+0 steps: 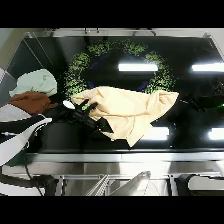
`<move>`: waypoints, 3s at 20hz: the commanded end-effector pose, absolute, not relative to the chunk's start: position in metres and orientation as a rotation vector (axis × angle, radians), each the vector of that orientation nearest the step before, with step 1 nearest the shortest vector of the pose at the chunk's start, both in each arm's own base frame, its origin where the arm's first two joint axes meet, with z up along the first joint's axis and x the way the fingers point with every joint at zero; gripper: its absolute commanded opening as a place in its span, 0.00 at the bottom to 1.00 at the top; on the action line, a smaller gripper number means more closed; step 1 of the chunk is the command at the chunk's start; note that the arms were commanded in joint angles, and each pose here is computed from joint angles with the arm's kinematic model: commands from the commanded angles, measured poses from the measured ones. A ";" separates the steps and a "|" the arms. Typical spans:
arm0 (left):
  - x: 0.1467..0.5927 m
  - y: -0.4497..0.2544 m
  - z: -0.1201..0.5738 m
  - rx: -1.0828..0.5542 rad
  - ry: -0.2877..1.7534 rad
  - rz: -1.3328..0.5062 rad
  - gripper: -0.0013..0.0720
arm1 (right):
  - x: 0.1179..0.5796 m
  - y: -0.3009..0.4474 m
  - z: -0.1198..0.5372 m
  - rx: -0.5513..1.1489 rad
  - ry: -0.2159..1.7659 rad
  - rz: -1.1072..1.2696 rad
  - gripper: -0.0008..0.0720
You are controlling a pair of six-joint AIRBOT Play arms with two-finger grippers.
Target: Fold the shirts.
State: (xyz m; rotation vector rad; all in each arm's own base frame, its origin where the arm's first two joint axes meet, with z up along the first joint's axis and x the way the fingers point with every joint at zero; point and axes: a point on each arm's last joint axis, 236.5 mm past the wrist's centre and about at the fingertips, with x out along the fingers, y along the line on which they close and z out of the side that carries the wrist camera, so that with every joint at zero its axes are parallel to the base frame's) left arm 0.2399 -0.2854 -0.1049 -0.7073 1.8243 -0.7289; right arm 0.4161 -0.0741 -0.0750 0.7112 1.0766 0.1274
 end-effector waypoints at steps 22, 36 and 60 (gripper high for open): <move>0.285 -0.282 -0.060 -0.697 1.749 -0.857 0.14 | 0.424 -0.057 -0.117 0.845 1.164 0.168 0.64; 0.296 -0.261 -0.026 -0.779 1.701 -0.897 0.14 | 0.426 0.009 -0.042 0.762 1.172 0.436 0.04; 0.294 -0.308 -0.064 -0.627 1.495 -0.886 1.00 | 0.354 -0.003 0.112 0.460 0.972 0.333 0.04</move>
